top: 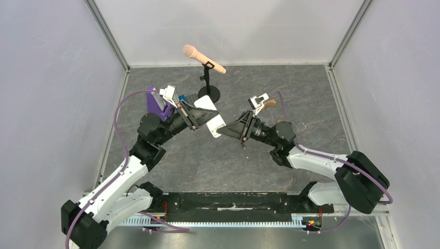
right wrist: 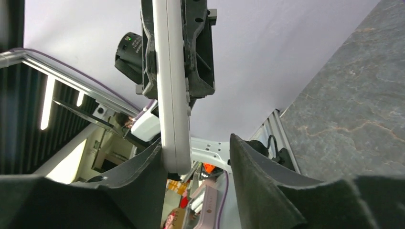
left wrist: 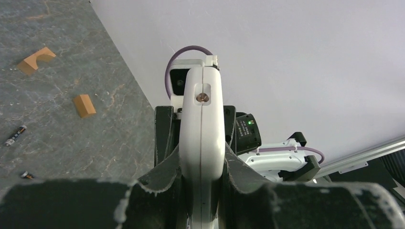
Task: Load the batteries into the remote control
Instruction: Adjust the remote control.
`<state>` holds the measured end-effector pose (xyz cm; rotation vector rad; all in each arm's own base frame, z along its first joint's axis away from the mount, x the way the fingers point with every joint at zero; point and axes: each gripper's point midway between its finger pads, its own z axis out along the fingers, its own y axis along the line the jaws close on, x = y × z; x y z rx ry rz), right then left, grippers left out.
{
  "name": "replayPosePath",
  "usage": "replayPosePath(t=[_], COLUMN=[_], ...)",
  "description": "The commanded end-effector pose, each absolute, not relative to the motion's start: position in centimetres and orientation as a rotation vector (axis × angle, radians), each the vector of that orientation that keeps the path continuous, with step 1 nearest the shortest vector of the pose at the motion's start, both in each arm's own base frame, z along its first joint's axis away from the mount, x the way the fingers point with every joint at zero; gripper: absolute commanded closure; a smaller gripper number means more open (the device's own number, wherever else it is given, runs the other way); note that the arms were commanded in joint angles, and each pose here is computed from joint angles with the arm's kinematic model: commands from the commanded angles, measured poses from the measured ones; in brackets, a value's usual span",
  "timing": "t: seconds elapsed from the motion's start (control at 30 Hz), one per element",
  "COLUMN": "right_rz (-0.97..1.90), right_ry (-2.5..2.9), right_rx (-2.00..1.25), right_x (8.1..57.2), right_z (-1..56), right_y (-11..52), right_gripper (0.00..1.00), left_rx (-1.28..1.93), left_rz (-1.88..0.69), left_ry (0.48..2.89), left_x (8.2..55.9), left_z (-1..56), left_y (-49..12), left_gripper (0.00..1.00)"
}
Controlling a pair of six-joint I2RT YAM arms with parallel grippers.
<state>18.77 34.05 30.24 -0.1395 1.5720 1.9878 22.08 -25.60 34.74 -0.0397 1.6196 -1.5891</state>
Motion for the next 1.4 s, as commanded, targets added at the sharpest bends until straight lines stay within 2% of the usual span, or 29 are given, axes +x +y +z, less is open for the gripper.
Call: replayPosePath(t=[0.0, 0.13, 0.2, 0.23, 0.3, 0.37, 0.4, 0.7, 0.87, 0.93, 1.1, 1.23, 1.3, 1.33, 1.37], right_rz=[2.066, 2.084, 2.083, 2.081, 2.071, 2.057, 2.054, 2.03, 2.027, 2.035, 2.011, 1.976, 1.971, 1.968, 1.964], right_ry=[1.428, 1.432, 1.439, 1.448, 1.464, 1.49, 1.505, 1.54, 1.551, 1.557, 1.589, 1.621, 1.623, 1.624, 1.621], right_rx=[-0.157, -0.143, -0.143, -0.14, -0.148, -0.167, -0.175, -0.339, -0.424, -0.47, -0.562, -0.573, -0.558, -0.549, -0.538], right_x=[18.6, 18.6, 18.6, 18.6, 18.5, 18.3, 18.2, 17.1, 16.1, 15.5, 15.1, 15.5, 15.7, 15.8, 16.0], right_z=[34.2, 34.0, 33.8, 33.6, 33.3, 32.7, 32.5, 32.1, 32.4, 32.4, 32.5, 32.2, 32.3, 32.2, 32.4], right_y=[34.0, 34.1, 34.2, 34.2, 34.2, 34.3, 34.3, 34.0, 33.5, 33.4, 33.7, 34.0, 34.1, 34.1, 34.1], right_gripper=[0.54, 0.68, 0.79, 0.85, 0.91, 0.93, 0.94, 0.99, 0.99, 0.99, 0.99, 0.98, 0.93, 0.86, 0.71], left_rx=[-0.005, 0.026, 0.042, 0.057, 0.07, 0.05, 0.037, 0.213, 0.334, 0.4, 0.519, 0.553, 0.561, 0.559, 0.557], left_rz=[-1.676, -1.689, -1.693, -1.695, -1.686, -1.657, -1.636, -1.554, -1.631, -1.686, -1.74, -1.748, -1.746, -1.744, -1.74], left_ry=[1.532, 1.526, 1.528, 1.527, 1.53, 1.548, 1.576, 1.754, 1.778, 1.773, 1.79, 1.781, 1.779, 1.781, 1.781], left_x=[21.1, 20.6, 20.4, 20.2, 20.0, 20.3, 20.5, 18.9, 17.2, 16.4, 15.3, 15.0, 14.9, 15.0, 15.0], left_z=[37.8, 38.0, 37.9, 37.9, 38.0, 38.1, 37.9, 38.4, 38.9, 39.1, 38.6, 38.7, 38.6, 38.5, 38.4], left_y=[-25.6, -25.8, -25.8, -25.9, -25.7, -25.5, -25.3, -24.5, -24.2, -24.5, -24.9, -24.9, -24.9, -24.8, -24.8], left_gripper=[0.98, 0.98, 0.97, 0.93, 0.73, 0.54, 0.49, 0.45, 0.49, 0.56, 0.66, 0.84, 0.97, 0.98, 0.98])
